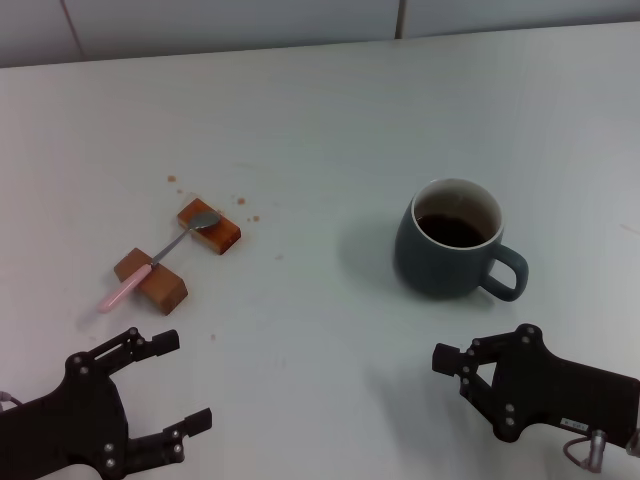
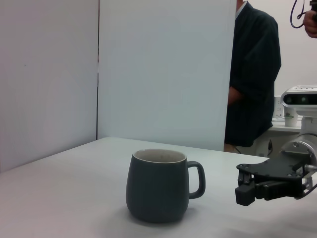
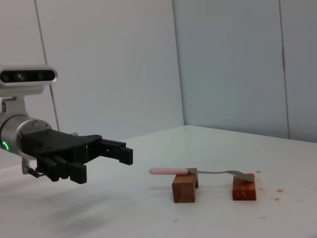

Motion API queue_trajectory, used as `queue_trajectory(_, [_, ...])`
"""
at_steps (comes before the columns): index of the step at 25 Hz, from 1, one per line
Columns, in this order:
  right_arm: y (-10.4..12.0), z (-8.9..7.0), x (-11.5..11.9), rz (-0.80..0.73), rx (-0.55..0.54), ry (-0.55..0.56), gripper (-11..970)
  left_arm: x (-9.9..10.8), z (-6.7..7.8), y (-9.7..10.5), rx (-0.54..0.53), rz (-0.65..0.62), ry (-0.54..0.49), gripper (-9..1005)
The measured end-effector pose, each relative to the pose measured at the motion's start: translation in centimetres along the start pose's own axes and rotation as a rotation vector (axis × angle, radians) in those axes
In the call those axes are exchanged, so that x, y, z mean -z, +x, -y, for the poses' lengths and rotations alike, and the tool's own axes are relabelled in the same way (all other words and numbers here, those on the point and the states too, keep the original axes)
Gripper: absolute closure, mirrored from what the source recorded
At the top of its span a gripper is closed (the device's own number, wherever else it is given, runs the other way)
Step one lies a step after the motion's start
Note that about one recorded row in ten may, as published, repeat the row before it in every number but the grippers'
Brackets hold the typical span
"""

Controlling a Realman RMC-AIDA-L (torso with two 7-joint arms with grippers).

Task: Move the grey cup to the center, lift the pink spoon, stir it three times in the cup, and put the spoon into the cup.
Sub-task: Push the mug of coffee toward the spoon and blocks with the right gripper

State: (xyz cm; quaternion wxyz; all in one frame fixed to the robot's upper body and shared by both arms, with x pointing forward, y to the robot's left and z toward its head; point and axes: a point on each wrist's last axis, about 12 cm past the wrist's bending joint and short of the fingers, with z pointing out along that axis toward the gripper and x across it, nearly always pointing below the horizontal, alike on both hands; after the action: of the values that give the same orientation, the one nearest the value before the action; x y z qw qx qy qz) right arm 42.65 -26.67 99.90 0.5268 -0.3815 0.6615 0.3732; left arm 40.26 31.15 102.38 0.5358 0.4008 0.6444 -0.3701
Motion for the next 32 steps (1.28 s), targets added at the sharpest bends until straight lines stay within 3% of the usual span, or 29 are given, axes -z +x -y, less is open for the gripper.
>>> queue_trajectory(1, [0.0, 0.0, 0.0, 0.003, 0.009, 0.001, 952, 0.0, 0.0, 0.0, 0.0, 0.0, 0.0, 133])
queue_trajectory(6, [-0.4, -0.3, 0.2, 0.09, 0.095, 0.076, 950, 0.0, -0.1, 0.0, -0.001, 0.001, -0.002, 133])
queue_trajectory(10, [-1.0, -0.6, 1.3, 0.242, 0.227, 0.314, 949, 0.0, -0.1, -0.1, -0.002, 0.002, -0.001, 133])
queue_trajectory(11, [-1.2, -0.2, 1.9, 0.284, 0.272, 0.452, 949, 0.0, -0.1, -0.1, -0.002, 0.002, -0.001, 133])
queue_trajectory(12, [-1.2, -0.2, 1.9, 0.284, 0.272, 0.452, 949, 0.0, -0.1, -0.1, -0.002, 0.002, -0.001, 133])
queue_trajectory(16, [-1.1, 1.0, 2.6, 0.275, 0.282, 0.633, 950, 0.0, -0.1, -0.1, 0.0, 0.001, -0.001, 133])
queue_trajectory(22, [-0.5, 3.5, 1.8, 0.14, 0.26, 0.671, 950, -0.1, -0.3, -0.2, -0.004, 0.004, -0.003, 133])
queue_trajectory(26, [-0.6, 5.3, 0.4, 0.033, 0.262, 0.58, 949, -0.1, -0.5, -0.3, -0.005, 0.009, -0.011, 134])
queue_trajectory(32, [-1.0, 6.3, -0.1, -0.005, 0.249, 0.503, 948, -0.2, -0.7, -0.5, -0.007, 0.017, -0.019, 134])
